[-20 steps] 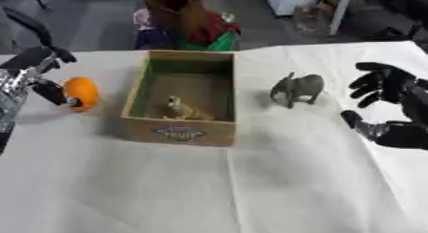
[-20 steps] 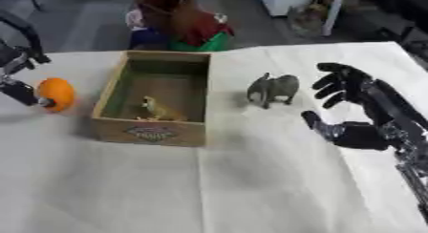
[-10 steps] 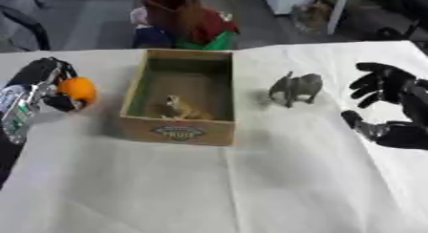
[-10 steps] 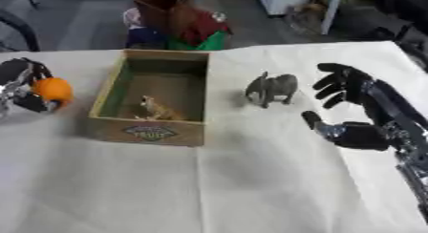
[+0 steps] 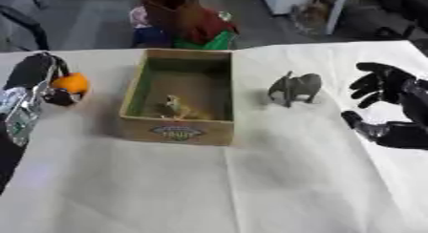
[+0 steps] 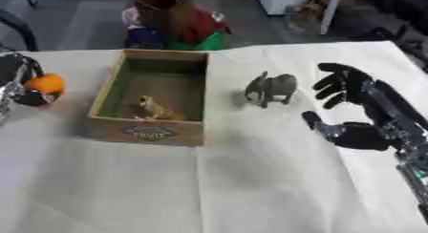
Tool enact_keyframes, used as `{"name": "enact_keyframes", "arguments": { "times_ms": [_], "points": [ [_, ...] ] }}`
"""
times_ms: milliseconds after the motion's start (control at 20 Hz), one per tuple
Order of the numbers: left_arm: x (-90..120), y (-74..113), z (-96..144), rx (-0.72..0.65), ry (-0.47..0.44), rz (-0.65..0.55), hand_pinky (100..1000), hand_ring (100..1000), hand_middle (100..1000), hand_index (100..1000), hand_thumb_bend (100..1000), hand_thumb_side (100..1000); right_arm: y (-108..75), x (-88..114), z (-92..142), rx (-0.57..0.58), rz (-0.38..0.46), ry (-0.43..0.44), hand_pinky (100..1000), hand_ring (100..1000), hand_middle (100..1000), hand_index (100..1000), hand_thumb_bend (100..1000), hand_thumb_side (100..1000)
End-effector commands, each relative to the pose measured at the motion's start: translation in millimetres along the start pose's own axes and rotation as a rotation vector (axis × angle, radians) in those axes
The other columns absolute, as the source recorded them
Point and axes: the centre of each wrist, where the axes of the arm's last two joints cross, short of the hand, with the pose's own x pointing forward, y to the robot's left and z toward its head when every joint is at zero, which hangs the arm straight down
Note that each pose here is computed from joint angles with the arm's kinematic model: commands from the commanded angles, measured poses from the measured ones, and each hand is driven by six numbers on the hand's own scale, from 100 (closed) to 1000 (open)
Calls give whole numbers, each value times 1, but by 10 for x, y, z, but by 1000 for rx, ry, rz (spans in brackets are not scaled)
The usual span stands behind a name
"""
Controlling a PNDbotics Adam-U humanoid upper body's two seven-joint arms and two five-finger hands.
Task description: Pick up objects on the table and place them in the box.
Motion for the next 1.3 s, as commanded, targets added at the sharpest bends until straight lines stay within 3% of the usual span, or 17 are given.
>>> {"name": "enact_keyframes", "arguments": {
  "times_ms": [50,300,650,800,900,1000,1200,1300],
  "points": [
    [276,457,-149,132,-122,43,569,419,278,438,526,100,-90,29,-6,-5,19,-9,594,673,663,919,343,100],
    [967,704,-151,144,-385,126,580,434,298,455,532,100,-77,41,-23,4,16,-15,594,672,660,919,343,100],
    [1482,514,-45,-7,-555,115,616,493,393,542,555,100,-56,63,-55,12,9,-26,594,671,659,919,344,100],
    [1576,411,-10,-73,-595,106,635,531,454,599,580,100,-49,72,-67,15,6,-31,594,671,659,919,344,100],
    [1592,344,12,-110,-613,102,653,577,509,648,644,100,-50,71,-68,14,5,-31,594,671,659,919,343,100],
    [1565,293,26,-145,-616,110,682,635,595,695,752,100,-55,68,-64,12,6,-30,594,671,659,919,342,100],
    [1460,270,52,-198,-617,142,753,746,735,772,799,100,-67,61,-57,6,9,-26,594,672,659,920,340,100],
    [1394,313,72,-198,-616,160,771,773,766,806,855,184,-75,57,-55,3,11,-24,594,672,659,920,340,100]
  ]
}}
